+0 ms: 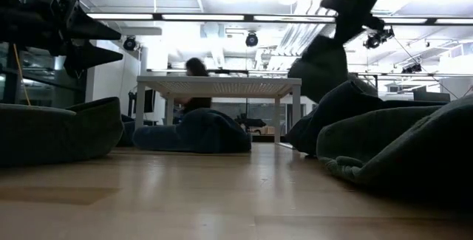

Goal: Pick & Place hat
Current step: Put the top right gray cap on the shelf

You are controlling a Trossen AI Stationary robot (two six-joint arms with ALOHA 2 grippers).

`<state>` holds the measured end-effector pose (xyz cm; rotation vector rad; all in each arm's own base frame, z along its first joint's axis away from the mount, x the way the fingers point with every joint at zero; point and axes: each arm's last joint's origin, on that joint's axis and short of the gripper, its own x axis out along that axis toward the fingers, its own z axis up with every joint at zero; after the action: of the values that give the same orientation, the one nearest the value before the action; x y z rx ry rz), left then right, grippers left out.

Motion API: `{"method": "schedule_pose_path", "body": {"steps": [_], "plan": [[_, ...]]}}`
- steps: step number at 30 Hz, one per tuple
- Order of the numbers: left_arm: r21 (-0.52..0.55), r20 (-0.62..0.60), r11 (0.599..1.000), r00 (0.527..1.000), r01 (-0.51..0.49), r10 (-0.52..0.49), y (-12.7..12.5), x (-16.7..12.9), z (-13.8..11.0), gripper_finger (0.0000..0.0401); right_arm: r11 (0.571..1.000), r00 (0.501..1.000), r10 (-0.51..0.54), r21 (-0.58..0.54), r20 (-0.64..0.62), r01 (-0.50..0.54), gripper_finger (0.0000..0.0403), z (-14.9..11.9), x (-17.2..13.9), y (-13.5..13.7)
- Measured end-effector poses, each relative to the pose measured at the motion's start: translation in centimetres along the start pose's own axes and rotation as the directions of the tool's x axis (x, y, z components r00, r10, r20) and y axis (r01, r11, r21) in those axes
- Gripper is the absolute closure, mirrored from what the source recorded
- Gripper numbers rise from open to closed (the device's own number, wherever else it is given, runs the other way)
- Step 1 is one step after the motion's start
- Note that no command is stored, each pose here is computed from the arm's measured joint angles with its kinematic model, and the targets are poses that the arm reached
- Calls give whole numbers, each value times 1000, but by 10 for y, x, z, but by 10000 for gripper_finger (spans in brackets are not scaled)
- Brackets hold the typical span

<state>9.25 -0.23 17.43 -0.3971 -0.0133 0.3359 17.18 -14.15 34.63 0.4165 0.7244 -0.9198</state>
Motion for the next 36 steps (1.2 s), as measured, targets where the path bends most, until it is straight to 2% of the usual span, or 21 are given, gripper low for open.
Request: {"method": "schedule_pose_path", "body": {"steps": [11,26,33,36], "plan": [[0,0,1000,1000,0,0,0,0,0,137,993,980,96,49,172,-105,403,1,-34,7],[-3,6,1000,1000,1,-1,0,0,1,137,973,946,226,-4,232,-231,403,-3,-50,29],[-72,119,996,992,56,-47,-5,0,11,137,955,917,294,-45,270,-293,403,-3,-56,42],[-104,183,994,983,45,-25,-5,-1,17,137,954,913,298,-56,277,-294,402,-4,-58,46]]}}
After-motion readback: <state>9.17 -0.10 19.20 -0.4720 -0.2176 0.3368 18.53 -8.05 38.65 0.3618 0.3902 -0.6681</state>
